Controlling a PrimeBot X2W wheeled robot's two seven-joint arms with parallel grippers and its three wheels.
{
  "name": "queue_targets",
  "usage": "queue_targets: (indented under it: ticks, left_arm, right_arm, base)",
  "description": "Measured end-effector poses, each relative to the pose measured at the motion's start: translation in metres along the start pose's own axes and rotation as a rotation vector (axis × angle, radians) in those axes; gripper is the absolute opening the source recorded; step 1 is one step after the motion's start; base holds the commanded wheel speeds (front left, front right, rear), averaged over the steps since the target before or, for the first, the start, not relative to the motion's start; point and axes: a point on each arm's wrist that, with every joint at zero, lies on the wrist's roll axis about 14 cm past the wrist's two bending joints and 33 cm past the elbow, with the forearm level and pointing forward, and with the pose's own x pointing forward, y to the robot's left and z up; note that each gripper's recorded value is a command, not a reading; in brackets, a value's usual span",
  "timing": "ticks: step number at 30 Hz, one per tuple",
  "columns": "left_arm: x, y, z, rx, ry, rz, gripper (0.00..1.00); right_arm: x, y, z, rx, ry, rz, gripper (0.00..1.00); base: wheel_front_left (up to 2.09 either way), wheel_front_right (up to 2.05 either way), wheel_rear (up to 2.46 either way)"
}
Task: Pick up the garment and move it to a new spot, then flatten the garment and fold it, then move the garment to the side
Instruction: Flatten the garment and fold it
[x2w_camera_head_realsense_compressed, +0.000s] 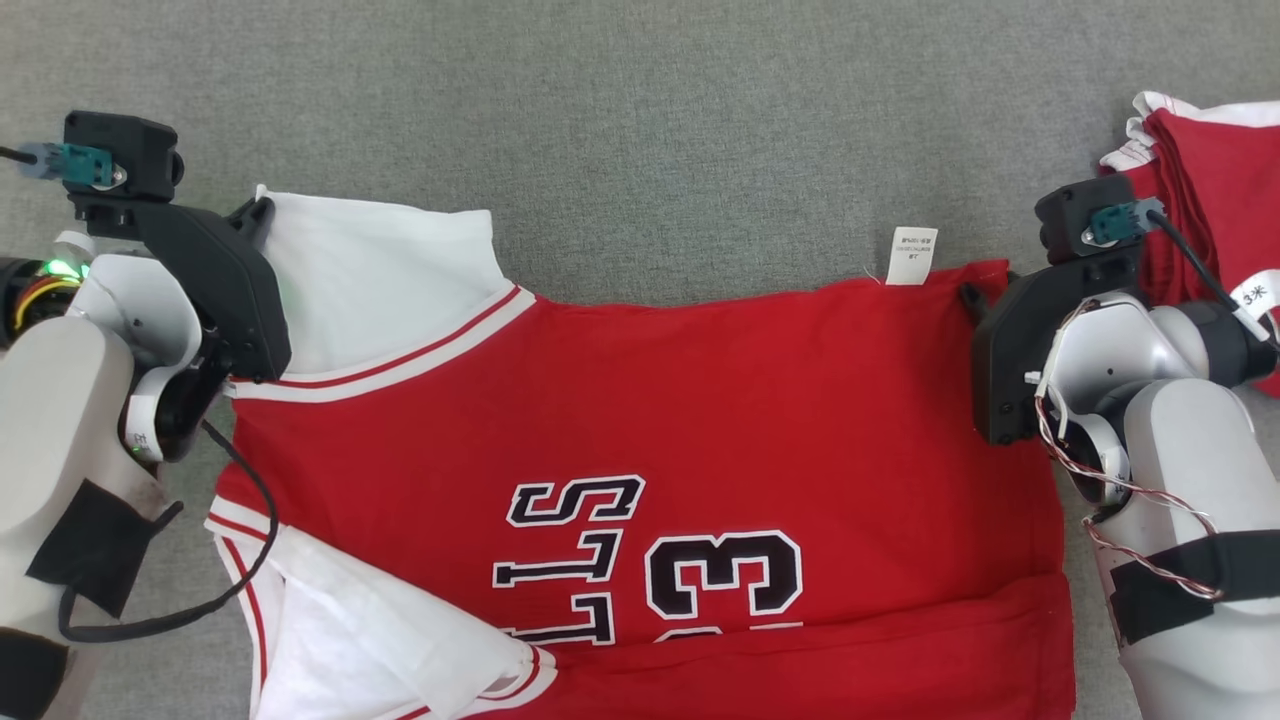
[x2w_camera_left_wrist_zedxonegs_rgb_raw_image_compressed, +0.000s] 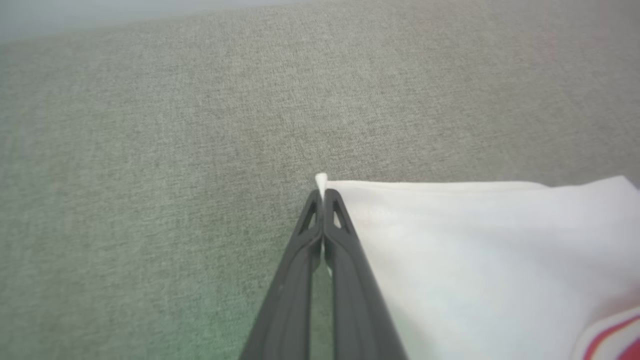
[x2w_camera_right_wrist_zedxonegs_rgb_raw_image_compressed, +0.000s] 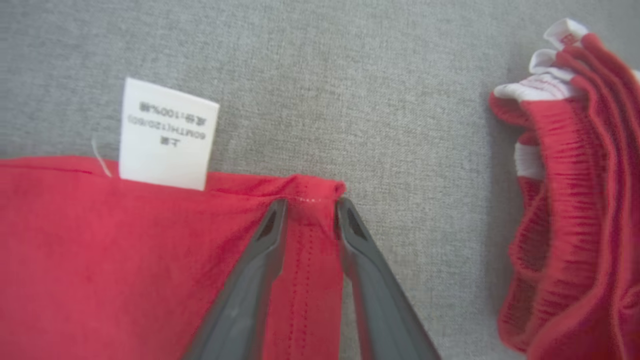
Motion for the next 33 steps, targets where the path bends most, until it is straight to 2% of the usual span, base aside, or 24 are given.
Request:
queue_targets:
  ticks: [2,3,4,5,6,8,11,17,21,29,33]
  left_arm:
    - [-0.002,-0.001,0.001,-0.006,-0.008,-0.005,0.0]
    - [-0.004,-0.002,0.003,-0.009,-0.018,-0.005,0.0]
    - [-0.005,-0.002,0.006,-0.013,-0.032,-0.006,0.0]
    - [-0.007,-0.003,0.009,-0.024,-0.053,-0.007,0.0]
    - [-0.012,-0.006,0.02,-0.093,-0.131,-0.018,0.0]
    - [-0.019,-0.01,0.029,-0.15,-0.209,-0.023,0.0]
    - [-0.033,-0.007,0.036,-0.18,-0.309,0.005,0.0]
    - [-0.068,-0.012,0.023,-0.206,-0.439,0.034,0.0]
    - [-0.095,-0.018,0.005,-0.233,-0.488,0.041,0.0]
    - [-0.151,-0.03,-0.036,-0.357,-0.523,0.081,0.0]
    - [-0.17,-0.035,-0.059,-0.42,-0.504,0.105,0.0]
  right_arm:
    - [0.002,0.003,0.0,0.001,0.004,0.012,0.35]
    - [0.001,0.003,0.001,-0.001,0.004,0.016,0.09]
    - [0.001,0.003,0.001,-0.009,0.002,0.016,0.0]
    - [0.001,0.002,0.0,-0.012,0.005,0.016,0.0]
    - [-0.002,0.001,0.004,-0.003,-0.023,0.016,0.0]
    - [-0.005,-0.002,0.005,0.004,-0.043,0.012,0.0]
    - [-0.012,-0.001,0.003,0.027,-0.072,0.018,0.0]
    - [-0.033,0.005,0.006,0.04,-0.182,0.038,0.0]
    - [-0.048,0.007,0.0,0.027,-0.228,0.043,0.0]
    - [-0.07,0.018,-0.006,-0.112,-0.278,0.079,0.0]
    - [-0.072,0.014,-0.024,-0.175,-0.223,0.081,0.0]
  base:
    - [0.0,0.0,0.0]
    - [0.0,0.0,0.0]
    - [0.0,0.0,0.0]
    - [0.0,0.0,0.0]
    - [0.0,0.0,0.0]
    - [0.0,0.0,0.0]
    - [0.0,0.0,0.0]
    - [0.0,0.0,0.0]
    - [0.0,0.0,0.0]
    - [0.0,0.0,0.0]
    - [0.0,0.0,0.0]
